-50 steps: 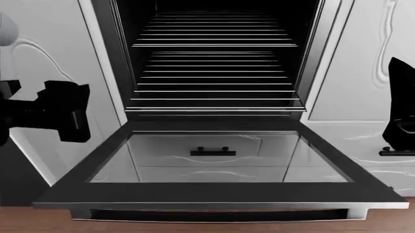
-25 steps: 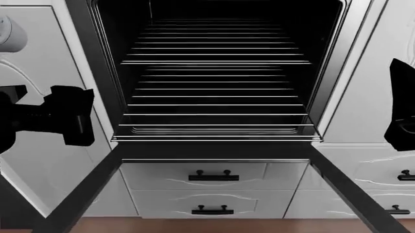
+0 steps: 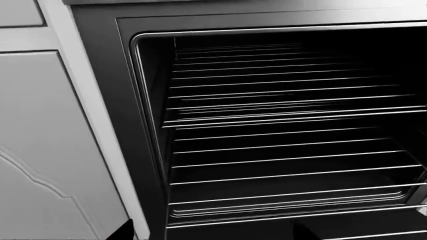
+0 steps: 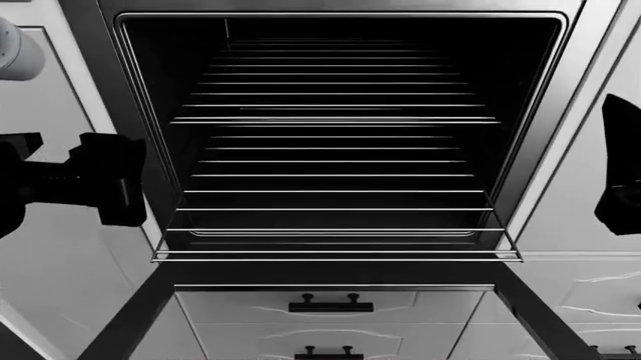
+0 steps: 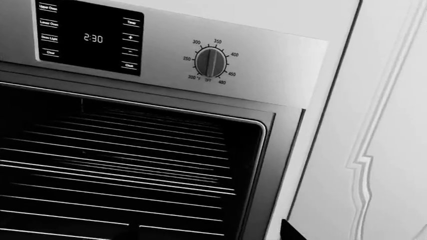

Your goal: Fully slide the bottom oven rack out.

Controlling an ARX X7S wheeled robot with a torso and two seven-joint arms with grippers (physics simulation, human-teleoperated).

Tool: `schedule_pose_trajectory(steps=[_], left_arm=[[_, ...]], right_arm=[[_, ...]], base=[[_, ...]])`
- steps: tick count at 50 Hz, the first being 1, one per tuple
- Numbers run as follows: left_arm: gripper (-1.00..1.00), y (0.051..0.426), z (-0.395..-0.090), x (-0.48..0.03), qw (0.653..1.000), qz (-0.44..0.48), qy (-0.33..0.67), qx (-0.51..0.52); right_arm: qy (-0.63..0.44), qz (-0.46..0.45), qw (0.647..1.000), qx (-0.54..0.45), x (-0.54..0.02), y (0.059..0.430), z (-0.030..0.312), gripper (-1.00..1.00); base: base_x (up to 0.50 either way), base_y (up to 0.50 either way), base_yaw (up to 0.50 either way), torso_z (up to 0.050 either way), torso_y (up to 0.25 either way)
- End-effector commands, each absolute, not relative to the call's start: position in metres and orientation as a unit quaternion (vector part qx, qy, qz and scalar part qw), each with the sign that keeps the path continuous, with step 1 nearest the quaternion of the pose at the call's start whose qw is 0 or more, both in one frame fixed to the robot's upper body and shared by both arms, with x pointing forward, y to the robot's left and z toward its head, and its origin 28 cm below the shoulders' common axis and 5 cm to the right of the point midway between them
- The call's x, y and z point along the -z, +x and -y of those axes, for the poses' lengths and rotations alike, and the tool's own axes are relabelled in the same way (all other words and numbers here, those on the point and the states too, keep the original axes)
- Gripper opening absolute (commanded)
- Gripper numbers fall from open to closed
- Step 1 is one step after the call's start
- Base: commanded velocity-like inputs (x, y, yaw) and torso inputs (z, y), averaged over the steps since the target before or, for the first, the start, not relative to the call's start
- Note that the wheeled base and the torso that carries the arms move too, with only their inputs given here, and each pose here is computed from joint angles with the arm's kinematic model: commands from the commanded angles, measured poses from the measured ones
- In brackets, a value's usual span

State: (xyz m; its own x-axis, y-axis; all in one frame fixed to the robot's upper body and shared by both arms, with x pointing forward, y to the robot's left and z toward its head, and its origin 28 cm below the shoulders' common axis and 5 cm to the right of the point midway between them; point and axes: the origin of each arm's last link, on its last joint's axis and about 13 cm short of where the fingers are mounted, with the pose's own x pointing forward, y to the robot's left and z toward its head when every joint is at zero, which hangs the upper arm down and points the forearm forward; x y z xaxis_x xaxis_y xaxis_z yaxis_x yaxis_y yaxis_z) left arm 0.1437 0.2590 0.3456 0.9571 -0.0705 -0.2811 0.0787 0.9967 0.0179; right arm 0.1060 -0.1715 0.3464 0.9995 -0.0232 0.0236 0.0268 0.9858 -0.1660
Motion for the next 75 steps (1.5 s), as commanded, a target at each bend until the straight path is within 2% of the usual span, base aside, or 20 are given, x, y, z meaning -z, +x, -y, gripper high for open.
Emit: schedule_pose_trajectory(steps=[1, 11, 30, 75], left_arm=[[1.0, 0.143, -0.259, -0.35, 0.985, -0.162, 0.001, 0.05], [1.0, 0.135, -0.262, -0.367, 0.979, -0.199, -0.011, 0.049], [1.0, 0.128, -0.258, -0.377, 0.976, -0.21, -0.009, 0.061], [1.0, 0.13, -0.252, -0.38, 0.976, -0.201, -0.004, 0.077]], right_arm=[[-0.072, -0.003, 0.997, 0.005, -0.354, 0.104, 0.171, 1.0], [-0.051, -0.04, 0.997, -0.032, -0.385, 0.1, 0.164, 1.0], [-0.062, -0.041, 0.997, -0.026, -0.388, 0.099, 0.163, 1.0], [-0.06, -0.047, 0.997, -0.023, -0.39, 0.1, 0.164, 1.0]], base=[[0.0, 0.0, 0.0, 0.0, 0.0], [0.0, 0.0, 0.0, 0.0, 0.0], [0.0, 0.0, 0.0, 0.0, -0.061], [0.0, 0.0, 0.0, 0.0, -0.213]])
